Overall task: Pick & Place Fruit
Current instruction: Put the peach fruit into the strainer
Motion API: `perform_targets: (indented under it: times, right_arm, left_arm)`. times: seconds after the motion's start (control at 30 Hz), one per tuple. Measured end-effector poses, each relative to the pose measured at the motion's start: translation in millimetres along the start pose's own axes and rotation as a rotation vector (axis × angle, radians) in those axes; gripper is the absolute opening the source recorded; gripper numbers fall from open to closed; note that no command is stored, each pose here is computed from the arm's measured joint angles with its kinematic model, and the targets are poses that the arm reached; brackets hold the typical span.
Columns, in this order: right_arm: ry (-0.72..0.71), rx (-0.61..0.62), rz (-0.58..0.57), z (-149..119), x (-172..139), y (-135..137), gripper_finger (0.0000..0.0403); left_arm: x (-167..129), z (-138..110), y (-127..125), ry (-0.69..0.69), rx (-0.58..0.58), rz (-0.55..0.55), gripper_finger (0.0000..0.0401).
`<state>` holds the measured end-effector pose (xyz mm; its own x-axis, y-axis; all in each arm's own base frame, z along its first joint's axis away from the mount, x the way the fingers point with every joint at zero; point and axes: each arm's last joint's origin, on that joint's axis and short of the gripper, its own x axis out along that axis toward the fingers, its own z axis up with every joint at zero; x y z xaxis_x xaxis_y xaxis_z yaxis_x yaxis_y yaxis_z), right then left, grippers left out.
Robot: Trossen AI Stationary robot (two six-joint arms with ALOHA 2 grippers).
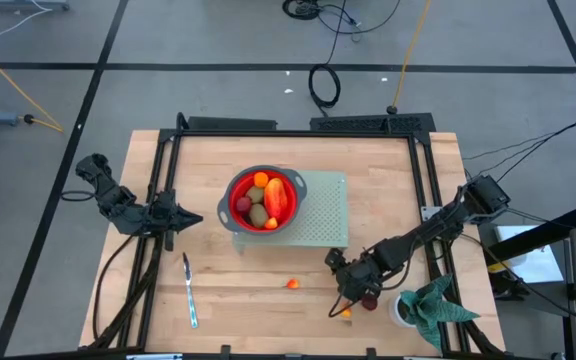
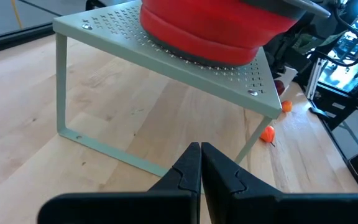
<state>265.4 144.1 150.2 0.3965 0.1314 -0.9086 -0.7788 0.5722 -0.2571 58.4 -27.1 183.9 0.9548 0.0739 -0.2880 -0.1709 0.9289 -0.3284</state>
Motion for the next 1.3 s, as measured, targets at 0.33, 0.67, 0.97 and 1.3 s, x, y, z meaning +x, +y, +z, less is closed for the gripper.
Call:
perform_targets:
  times: [0.33, 0.67, 0.97, 1.3]
  right_arm:
    - [0.022, 0.016, -0.008, 1.0, -0.5, 5.3, 0.0247]
    - [0.034, 0.102, -0.027, 2.5, -1.0, 9.3, 0.0247]
    - [0.034, 0.114, -0.049, 6.1, -2.0, 15.3, 0.0247]
    - [-0.034, 0.091, -0.042, 28.0, -11.9, 28.4, 0.0247]
  left_arm:
    - [0.0, 0.0, 0.0, 0.0, 0.001, 0.0, 0.001]
    - [0.0, 0.0, 0.0, 0.0, 0.001, -0.001, 0.001]
    - [0.0, 0.0, 0.0, 0.0, 0.003, 0.0, 0.001]
    - [0.0, 0.0, 0.0, 0.0, 0.002, 0.0, 0.001]
